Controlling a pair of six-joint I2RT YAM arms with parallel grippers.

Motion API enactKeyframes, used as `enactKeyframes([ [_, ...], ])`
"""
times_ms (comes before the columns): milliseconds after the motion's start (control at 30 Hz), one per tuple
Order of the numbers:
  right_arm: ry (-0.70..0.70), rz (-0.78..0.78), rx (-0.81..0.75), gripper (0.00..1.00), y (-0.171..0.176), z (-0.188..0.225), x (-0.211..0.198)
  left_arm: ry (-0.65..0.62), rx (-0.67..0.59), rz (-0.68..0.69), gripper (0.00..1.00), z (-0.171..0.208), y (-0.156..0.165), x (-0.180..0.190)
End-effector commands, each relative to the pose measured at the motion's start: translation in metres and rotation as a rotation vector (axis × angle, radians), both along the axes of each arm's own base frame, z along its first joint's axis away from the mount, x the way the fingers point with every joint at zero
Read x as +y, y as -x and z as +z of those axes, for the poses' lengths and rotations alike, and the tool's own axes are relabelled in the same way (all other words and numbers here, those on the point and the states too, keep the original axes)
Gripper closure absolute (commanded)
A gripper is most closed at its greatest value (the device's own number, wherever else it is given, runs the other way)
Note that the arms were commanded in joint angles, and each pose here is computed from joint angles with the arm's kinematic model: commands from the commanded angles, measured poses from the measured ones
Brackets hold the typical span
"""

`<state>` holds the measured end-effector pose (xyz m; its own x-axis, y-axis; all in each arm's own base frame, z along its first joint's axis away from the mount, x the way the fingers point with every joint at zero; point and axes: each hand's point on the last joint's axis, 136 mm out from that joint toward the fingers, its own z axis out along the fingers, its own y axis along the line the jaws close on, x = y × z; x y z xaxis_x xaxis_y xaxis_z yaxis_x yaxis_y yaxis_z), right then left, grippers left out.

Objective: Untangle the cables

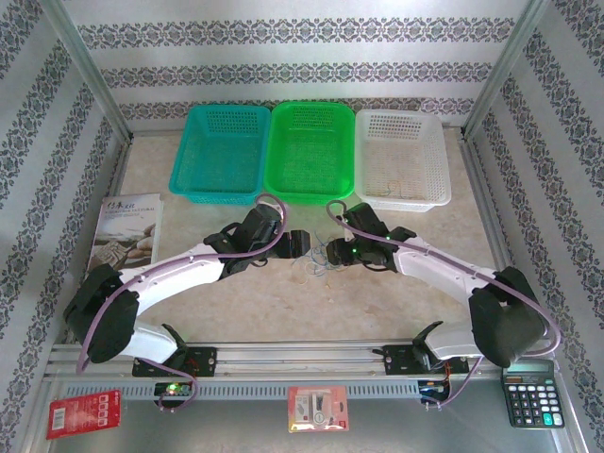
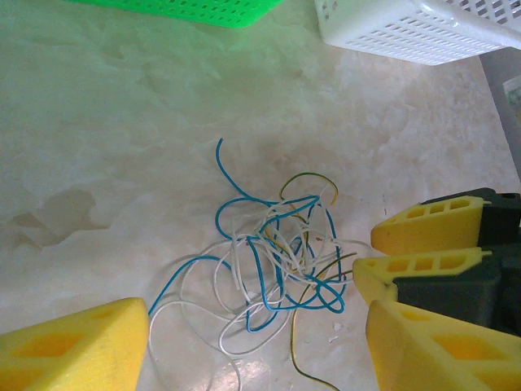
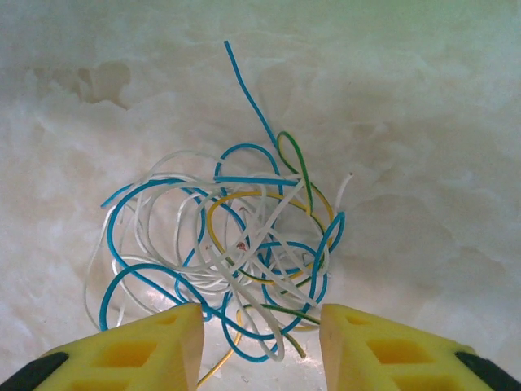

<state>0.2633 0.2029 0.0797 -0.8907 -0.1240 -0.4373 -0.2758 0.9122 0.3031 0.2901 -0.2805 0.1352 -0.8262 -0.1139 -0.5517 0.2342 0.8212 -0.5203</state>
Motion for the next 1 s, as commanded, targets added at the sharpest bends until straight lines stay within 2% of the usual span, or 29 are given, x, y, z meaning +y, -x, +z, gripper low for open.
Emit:
enactKeyframes([
  [0,0.009,0.02,-0.027,0.66,-0.008,0.008,0.005,0.033,-0.02,0.002,0.29,0.013,-0.004,-0.004],
  [33,0.006,0.021,-0.028,0.72,-0.009,0.009,0.006,0.033,-0.019,0.004,0.29,0.012,-0.003,-0.004],
  [100,-0.004,0.025,-0.03,0.9,-0.01,0.012,0.008,0.034,-0.023,0.006,0.29,0.013,-0.003,-0.003],
  [167,-0.018,0.034,-0.032,1.0,-0.01,0.018,0.011,0.036,-0.029,0.01,0.29,0.014,-0.003,-0.001],
  [333,-0.082,0.034,-0.084,1.0,-0.01,0.048,0.014,0.041,-0.042,0.023,0.28,0.015,-0.001,0.004],
  [567,-0.22,0.039,-0.207,1.0,-0.011,0.112,0.023,0.055,-0.076,0.028,0.27,0.019,-0.001,0.009],
  [833,-0.382,0.051,-0.368,1.0,-0.01,0.19,0.03,0.12,-0.208,-0.027,0.23,0.05,0.0,0.007],
  [967,-0.421,0.054,-0.416,1.0,-0.009,0.218,0.03,0.15,-0.276,-0.053,0.21,0.067,0.002,0.007],
])
